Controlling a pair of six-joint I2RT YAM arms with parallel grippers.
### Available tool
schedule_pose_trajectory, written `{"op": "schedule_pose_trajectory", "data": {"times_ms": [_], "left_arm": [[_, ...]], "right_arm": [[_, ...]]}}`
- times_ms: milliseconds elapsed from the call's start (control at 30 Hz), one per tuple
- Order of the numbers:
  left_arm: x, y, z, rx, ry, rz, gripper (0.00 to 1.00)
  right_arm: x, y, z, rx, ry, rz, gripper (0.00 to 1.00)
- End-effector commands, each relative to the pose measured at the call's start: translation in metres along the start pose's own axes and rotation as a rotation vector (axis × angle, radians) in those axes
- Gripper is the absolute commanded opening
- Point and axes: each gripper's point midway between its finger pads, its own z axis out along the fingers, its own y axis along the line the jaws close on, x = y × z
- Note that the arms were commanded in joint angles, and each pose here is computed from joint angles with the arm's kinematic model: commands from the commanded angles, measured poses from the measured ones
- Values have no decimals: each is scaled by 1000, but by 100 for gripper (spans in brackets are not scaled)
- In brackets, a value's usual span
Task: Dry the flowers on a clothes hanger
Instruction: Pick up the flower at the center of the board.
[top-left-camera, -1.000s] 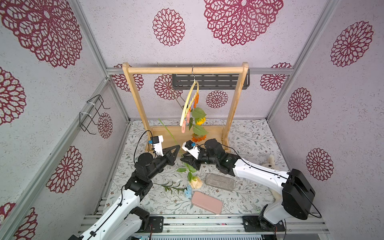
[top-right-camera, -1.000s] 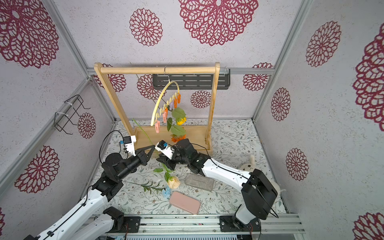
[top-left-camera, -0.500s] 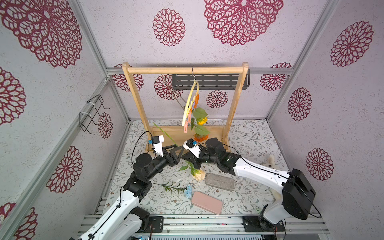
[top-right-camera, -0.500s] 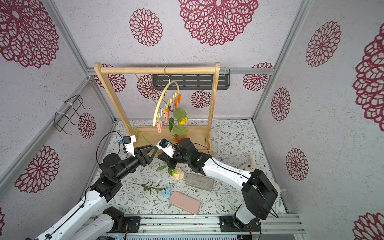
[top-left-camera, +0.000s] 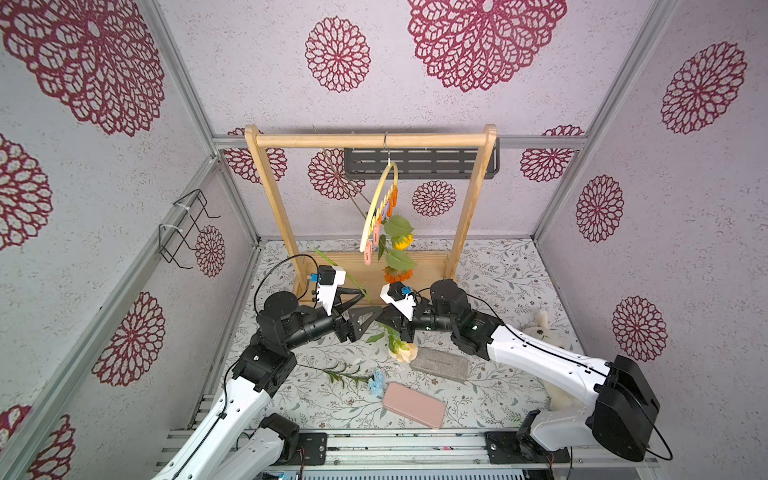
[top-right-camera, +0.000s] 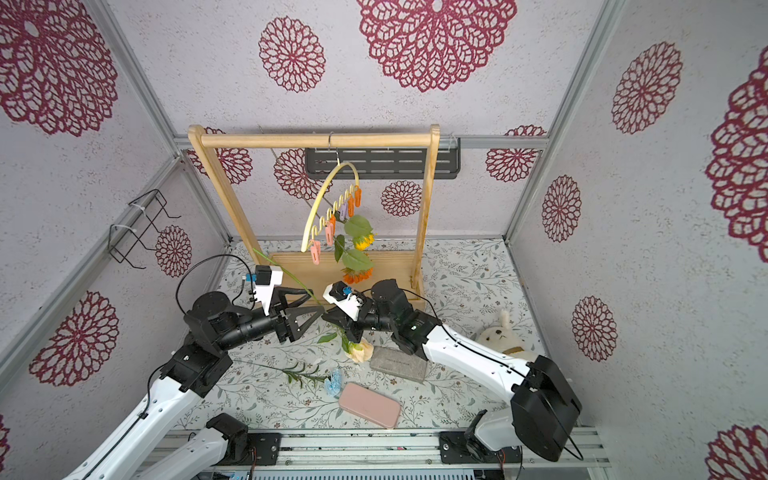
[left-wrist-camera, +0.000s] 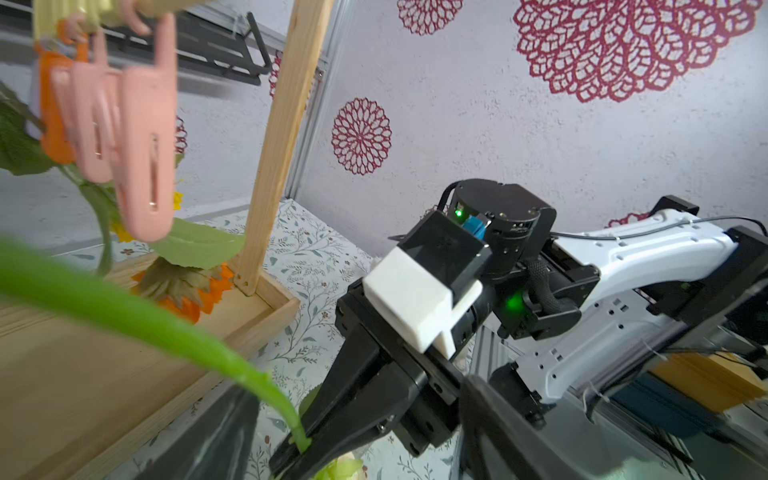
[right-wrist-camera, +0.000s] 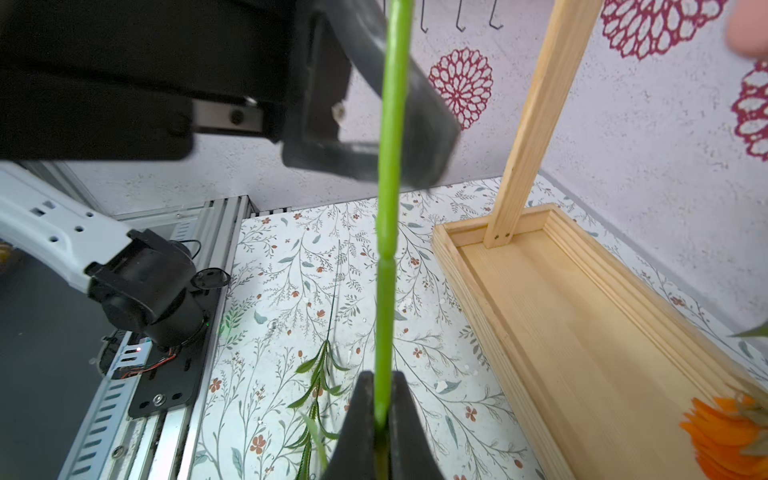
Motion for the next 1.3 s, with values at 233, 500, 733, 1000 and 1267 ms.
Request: {"op": "schedule_pose_trajectory", "data": {"times_ms": [233,500,733,1000,1267], "left_arm": [[6,-17,11,157,81,71,43],[7,-23,10,195,89,81,9],[5,-16,5,139,68,95,23],[12,-11,8,140,71,54,24],[16,-8,13,150,94,42,1]], "right_arm": [[-34,20,-27,-43,-119,-99,0],[-32,20,-30,-31,-115,-101,0],[-33,19,-33,-21,-119,-103,0],[-34,21,-32,-41,-121,-99,0],[-35,21,-31,-45,-124,-96,0]]}}
